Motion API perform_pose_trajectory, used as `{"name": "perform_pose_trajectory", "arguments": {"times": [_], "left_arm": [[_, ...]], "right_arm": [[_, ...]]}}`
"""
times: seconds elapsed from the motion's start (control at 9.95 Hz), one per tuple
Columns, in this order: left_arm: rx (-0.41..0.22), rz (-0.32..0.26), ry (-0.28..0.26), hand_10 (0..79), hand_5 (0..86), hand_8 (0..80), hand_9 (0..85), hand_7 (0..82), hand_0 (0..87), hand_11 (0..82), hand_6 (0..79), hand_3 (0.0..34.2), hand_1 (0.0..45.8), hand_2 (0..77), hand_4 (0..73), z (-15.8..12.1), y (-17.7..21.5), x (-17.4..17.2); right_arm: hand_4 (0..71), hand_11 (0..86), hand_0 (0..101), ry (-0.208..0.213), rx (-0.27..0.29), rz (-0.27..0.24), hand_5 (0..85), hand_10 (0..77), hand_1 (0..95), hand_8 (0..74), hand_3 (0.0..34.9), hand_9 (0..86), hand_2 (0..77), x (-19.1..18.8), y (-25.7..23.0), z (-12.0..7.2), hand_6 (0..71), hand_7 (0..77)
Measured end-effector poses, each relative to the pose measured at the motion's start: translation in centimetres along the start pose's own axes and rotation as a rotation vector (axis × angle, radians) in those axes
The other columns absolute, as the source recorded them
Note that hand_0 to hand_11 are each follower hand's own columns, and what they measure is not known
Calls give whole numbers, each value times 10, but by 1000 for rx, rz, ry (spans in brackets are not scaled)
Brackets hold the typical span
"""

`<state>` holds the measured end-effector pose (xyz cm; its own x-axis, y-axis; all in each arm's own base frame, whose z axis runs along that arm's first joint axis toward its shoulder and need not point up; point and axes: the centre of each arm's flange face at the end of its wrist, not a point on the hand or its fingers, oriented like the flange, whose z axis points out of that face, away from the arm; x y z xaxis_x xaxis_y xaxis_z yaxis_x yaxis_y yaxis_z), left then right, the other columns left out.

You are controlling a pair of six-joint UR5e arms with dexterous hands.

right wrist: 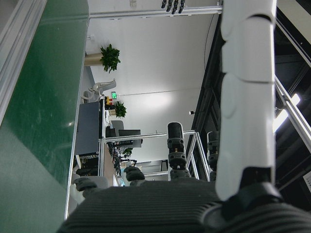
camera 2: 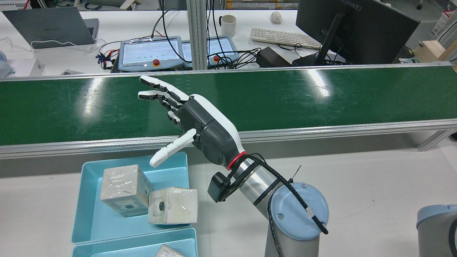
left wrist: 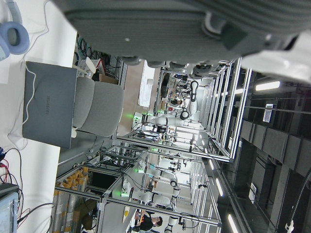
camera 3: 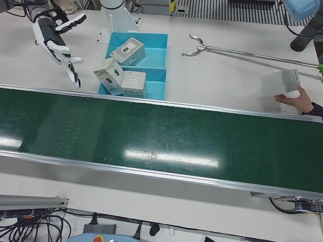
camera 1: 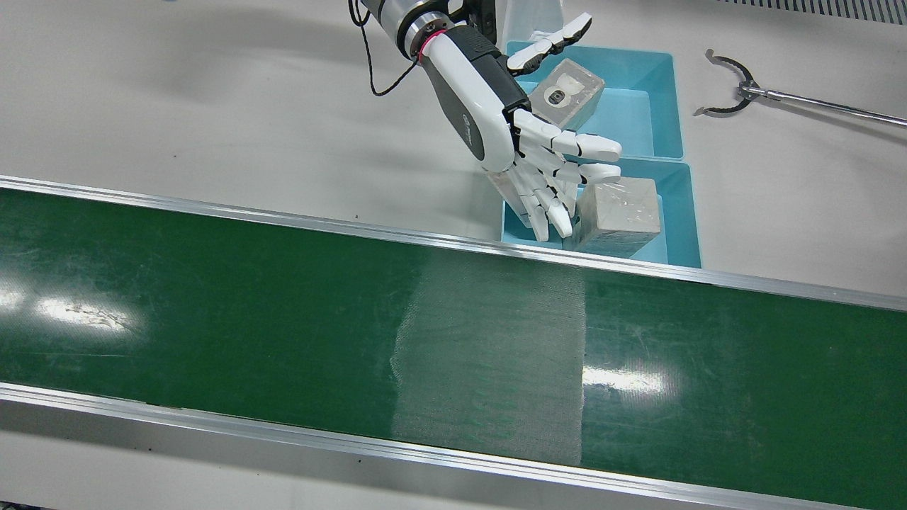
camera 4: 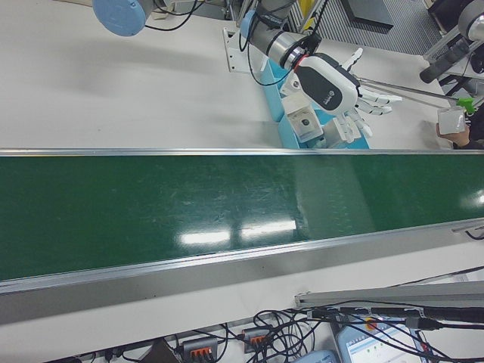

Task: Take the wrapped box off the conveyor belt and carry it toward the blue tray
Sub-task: 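Release the box into the blue tray and raise the right hand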

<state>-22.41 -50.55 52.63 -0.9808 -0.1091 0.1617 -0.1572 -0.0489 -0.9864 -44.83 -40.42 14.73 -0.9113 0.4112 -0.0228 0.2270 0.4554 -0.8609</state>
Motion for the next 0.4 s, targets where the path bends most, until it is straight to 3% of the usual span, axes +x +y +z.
{"name": "perform_pose_trajectory", "arguments": {"times": [0.2,0.4], "left_arm": [[0,0,0,5,11,5,0,5,0,0,0,0,0,11,0,0,0,0],[0,0,0,5,11,5,0,5,0,5,0,0,0,5,0,0,0,0]], "right_arm": [[120,16,496,-27,12,-17,136,0,131,11,299,33,22,-31,-18,-7,38,224],[120,16,496,-59,26,0,142,0,142,11,299,33,16,-65,-36,-18,38,224]]}}
